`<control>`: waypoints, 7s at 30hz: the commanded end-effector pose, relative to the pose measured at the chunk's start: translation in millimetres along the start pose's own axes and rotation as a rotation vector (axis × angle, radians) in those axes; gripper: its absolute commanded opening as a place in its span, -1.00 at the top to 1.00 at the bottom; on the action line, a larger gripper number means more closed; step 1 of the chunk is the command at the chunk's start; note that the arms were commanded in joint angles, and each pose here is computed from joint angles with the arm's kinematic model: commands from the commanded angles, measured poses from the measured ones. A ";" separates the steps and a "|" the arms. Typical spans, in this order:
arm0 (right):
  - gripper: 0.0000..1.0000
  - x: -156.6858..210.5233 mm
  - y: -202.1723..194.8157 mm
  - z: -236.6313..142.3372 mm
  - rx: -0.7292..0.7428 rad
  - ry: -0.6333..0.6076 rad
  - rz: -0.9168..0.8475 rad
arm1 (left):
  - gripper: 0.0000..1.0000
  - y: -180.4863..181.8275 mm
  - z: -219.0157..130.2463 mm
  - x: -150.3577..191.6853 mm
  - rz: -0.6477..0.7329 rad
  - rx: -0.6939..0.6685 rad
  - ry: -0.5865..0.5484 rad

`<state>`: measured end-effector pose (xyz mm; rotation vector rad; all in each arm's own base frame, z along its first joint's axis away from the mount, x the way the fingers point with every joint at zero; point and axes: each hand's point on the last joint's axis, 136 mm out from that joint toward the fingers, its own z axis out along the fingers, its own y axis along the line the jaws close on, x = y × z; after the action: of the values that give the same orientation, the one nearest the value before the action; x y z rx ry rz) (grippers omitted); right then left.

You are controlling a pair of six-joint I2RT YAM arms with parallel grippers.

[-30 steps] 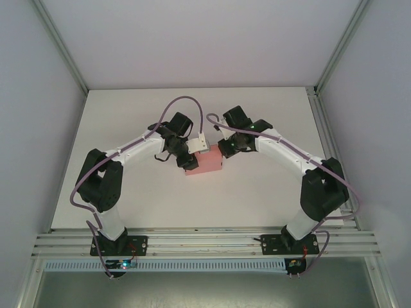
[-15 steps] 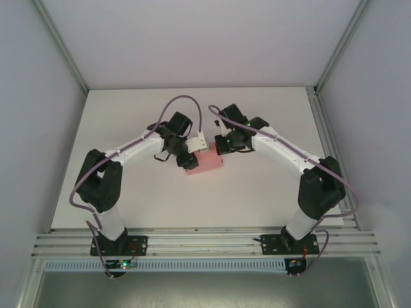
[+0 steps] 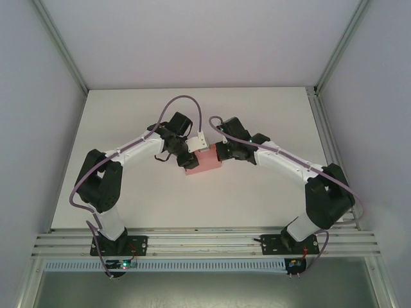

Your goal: Assemble paper box

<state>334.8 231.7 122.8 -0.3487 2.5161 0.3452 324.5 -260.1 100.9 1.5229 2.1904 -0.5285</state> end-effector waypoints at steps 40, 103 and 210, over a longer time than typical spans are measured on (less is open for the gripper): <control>1.00 11.2 -6.2 11.5 0.198 -0.059 -0.076 | 0.16 1.0 -56.6 14.0 -0.314 -0.205 0.008; 1.00 48.1 4.8 27.2 0.370 -0.082 -0.067 | 1.00 1.5 -63.6 -36.9 -1.217 0.225 -0.198; -0.37 15.2 20.9 -20.1 -0.123 -0.337 0.188 | -0.03 5.6 20.1 61.7 -1.393 0.192 -0.327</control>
<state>311.3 231.5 156.3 -0.0845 2.1255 0.5479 351.4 -229.7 101.8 -0.2156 2.4211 -1.3722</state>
